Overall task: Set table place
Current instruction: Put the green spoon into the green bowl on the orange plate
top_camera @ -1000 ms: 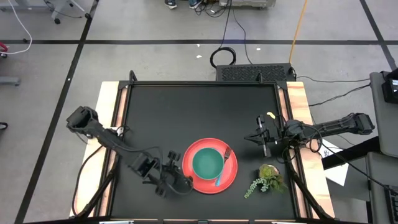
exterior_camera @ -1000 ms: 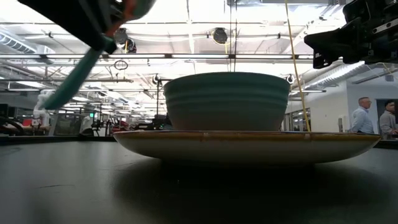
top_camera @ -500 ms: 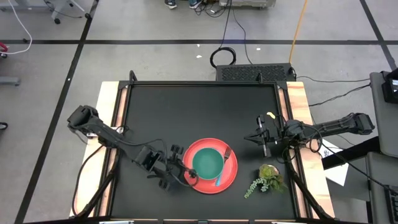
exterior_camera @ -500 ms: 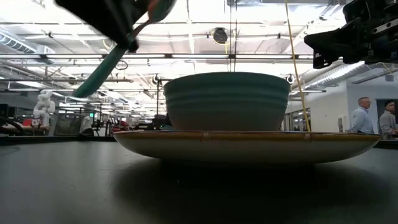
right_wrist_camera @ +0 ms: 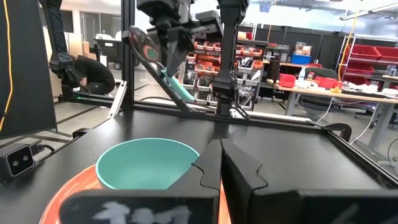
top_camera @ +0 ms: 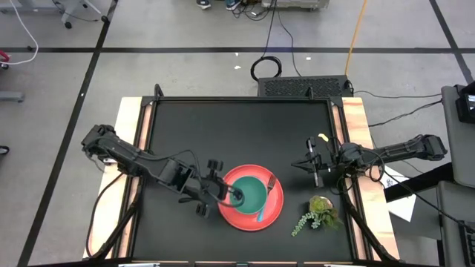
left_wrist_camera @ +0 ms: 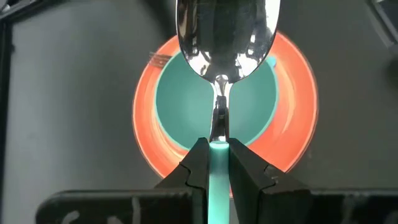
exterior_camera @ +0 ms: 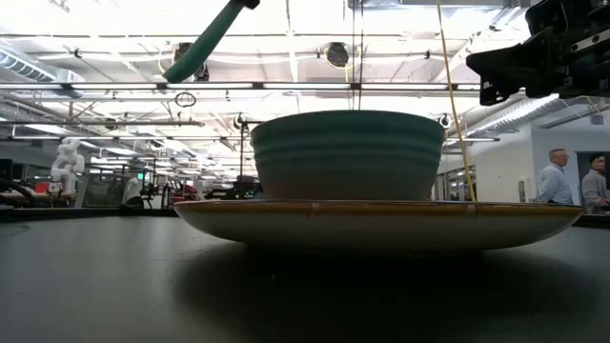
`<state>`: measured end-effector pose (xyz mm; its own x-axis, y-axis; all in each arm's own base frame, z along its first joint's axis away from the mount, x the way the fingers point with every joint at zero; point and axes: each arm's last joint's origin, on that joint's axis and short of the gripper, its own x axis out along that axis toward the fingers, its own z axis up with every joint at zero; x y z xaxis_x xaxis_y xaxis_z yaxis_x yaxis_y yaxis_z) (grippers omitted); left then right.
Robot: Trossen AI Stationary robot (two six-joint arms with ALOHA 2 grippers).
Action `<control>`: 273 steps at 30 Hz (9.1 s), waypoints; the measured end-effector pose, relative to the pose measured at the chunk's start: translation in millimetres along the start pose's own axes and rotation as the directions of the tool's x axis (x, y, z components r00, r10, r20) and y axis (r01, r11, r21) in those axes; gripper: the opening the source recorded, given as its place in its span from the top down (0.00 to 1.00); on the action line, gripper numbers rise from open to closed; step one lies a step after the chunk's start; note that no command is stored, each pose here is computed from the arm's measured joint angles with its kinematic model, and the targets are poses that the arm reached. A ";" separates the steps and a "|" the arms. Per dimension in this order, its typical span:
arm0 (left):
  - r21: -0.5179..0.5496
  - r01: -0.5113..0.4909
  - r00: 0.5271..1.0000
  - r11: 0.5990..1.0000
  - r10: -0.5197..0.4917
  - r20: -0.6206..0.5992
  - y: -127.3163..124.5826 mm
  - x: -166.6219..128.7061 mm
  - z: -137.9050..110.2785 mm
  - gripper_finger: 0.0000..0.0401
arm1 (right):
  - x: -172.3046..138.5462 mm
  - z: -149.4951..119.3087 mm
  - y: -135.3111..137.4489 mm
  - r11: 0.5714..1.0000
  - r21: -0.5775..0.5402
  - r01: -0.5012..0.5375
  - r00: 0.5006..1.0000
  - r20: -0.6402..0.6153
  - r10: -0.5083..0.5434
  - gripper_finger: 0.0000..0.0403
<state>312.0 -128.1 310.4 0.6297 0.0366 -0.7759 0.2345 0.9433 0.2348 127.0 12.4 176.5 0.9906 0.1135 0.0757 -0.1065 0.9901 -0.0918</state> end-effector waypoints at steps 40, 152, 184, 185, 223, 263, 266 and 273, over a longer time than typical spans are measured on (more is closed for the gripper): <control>-0.263 0.087 0.985 0.961 -0.122 -0.123 76.5 -8.5 -1.3 0.91 | 0.0 -0.2 0.0 1.000 -0.011 0.000 1.000 -0.002 0.000 1.00; 0.856 0.142 0.784 0.496 0.472 -0.404 -0.1 128.0 49.2 0.91 | 1.1 -2.3 0.1 1.000 -0.002 -0.002 1.000 -0.022 0.002 1.00; 0.957 0.201 0.684 0.211 0.669 -0.291 -36.4 155.6 18.5 0.91 | 1.1 -2.4 0.2 1.000 -0.003 -0.002 1.000 -0.022 0.002 1.00; 0.960 0.188 0.694 0.209 0.663 -0.280 -38.0 156.4 20.2 0.91 | 1.1 -2.4 0.2 1.000 -0.003 -0.002 1.000 -0.022 0.002 1.00; 0.951 0.308 0.773 -0.032 0.591 -0.231 -54.8 174.4 13.6 0.91 | 1.1 -2.3 0.2 1.000 -0.003 -0.002 1.000 -0.021 0.002 1.00; 0.947 0.321 0.821 -0.023 0.505 -0.266 -52.6 149.5 36.7 0.91 | 1.1 -0.9 0.0 1.000 -0.008 0.000 1.000 -0.006 0.000 1.00; 0.940 0.338 0.824 -0.047 0.498 -0.271 -52.9 149.7 36.3 0.91 | 1.1 -0.8 0.0 1.000 -0.008 0.000 1.000 -0.006 0.000 1.00; 0.931 0.355 0.837 -0.083 0.472 -0.277 -53.6 150.1 36.5 0.91 | 1.1 -0.9 0.1 1.000 -0.008 -0.001 1.000 -0.006 0.001 1.00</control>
<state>421.0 -185.3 202.7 0.4327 0.5675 -0.7005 0.8937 -0.3724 0.2503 128.2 12.5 175.8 0.9911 0.1136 0.0698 -0.1064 0.9893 -0.0997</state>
